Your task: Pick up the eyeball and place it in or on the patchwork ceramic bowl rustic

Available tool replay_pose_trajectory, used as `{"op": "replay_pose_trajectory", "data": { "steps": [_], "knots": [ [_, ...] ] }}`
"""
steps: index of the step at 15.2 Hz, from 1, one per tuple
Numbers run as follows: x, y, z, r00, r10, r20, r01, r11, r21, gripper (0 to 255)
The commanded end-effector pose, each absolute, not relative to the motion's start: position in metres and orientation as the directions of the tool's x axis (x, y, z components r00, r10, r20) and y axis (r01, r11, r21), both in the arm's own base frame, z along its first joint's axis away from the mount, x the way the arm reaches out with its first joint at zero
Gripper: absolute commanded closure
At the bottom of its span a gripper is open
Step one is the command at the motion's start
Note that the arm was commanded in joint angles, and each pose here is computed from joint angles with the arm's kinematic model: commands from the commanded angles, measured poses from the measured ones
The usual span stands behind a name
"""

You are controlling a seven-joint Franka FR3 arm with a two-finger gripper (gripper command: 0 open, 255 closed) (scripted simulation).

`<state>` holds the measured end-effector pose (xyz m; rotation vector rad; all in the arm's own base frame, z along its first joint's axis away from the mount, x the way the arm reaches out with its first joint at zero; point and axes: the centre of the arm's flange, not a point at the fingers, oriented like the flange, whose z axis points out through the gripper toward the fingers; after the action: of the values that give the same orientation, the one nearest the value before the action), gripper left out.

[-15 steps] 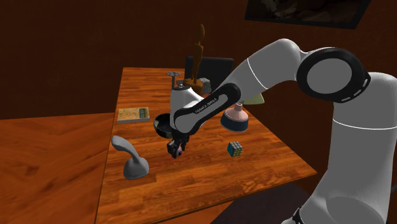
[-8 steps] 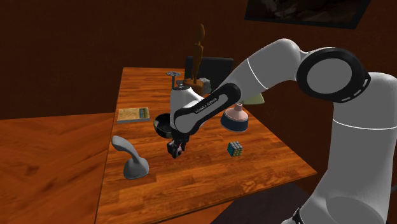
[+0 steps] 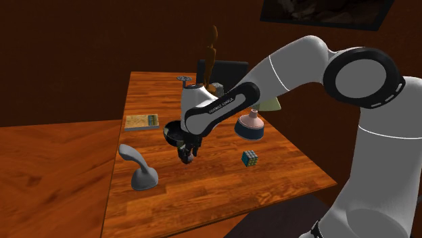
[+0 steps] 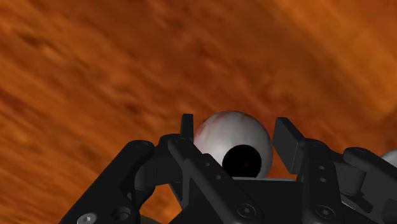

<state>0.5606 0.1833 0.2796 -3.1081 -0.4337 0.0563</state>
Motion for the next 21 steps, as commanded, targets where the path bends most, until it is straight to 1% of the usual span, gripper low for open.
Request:
{"op": "replay_pose_trajectory", "data": {
  "steps": [1, 21],
  "knots": [
    [0.559, 0.184, 0.290, 0.961, 0.274, -0.035, 0.274, -0.962, -0.008, 255],
    [0.559, 0.184, 0.396, 0.961, 0.274, -0.035, 0.274, -0.962, -0.008, 255]
  ]
}}
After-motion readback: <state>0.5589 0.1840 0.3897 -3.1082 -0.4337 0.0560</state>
